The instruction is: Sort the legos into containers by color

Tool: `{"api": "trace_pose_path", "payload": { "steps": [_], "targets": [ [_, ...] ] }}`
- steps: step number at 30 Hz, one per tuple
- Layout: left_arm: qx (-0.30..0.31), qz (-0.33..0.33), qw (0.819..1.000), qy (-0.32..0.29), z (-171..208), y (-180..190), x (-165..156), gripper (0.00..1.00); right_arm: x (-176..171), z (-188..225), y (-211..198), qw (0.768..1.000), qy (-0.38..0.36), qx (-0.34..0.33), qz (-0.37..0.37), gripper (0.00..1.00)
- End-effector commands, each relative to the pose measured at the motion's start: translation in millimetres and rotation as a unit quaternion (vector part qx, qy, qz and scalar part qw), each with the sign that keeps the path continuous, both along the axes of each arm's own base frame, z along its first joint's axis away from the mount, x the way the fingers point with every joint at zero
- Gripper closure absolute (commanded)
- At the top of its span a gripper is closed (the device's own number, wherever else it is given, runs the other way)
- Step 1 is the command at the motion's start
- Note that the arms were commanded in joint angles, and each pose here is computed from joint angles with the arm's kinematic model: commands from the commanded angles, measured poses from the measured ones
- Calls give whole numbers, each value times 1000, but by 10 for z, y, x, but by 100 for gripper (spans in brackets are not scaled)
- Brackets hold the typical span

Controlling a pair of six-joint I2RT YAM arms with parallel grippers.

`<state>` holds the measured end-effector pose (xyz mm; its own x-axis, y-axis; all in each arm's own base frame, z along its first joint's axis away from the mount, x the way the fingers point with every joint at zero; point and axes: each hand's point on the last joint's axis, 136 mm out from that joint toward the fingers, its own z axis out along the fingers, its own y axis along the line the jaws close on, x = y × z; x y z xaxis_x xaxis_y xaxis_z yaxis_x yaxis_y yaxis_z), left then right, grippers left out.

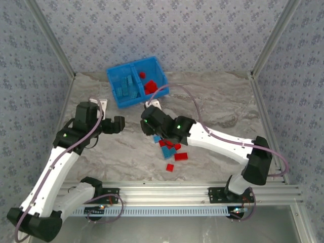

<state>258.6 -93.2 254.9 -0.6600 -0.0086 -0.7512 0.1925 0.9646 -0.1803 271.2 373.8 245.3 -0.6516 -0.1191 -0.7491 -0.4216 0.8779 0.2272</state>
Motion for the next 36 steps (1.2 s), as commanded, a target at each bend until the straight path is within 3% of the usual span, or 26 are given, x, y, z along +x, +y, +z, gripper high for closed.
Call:
{"api": "trace_pose_path", "payload": {
  "steps": [1,9,15,22,25,29,33,36],
  "targets": [
    [-23,-21,999,-40,166,-59,-25,1,490,97,323,999,-22,37,16,76],
    [-40,-15,998,-44,211,-35,-27,1,1514,-391,873,1000,-10,25,-4,76],
    [-46,-10,998,-42,196,-18,-40,1,2017,-676,1202,999,-23,26,9,74],
    [-49,-13,998,-37,160,-30,-56,1,2461,-728,1389,992,-71,102,-7,70],
    [-48,-13,998,-35,148,-32,-51,1,2536,-668,1466,988,-117,102,2,61],
    [-48,-13,998,-33,134,-35,-48,1,2648,-445,1460,980,-130,150,-5,47],
    [-47,-14,998,-37,152,-32,-55,1,2616,46,1417,971,-152,183,6,33],
    [-44,-14,998,-38,154,-24,-57,1,2473,463,1352,969,-151,196,20,32]
  ]
}}
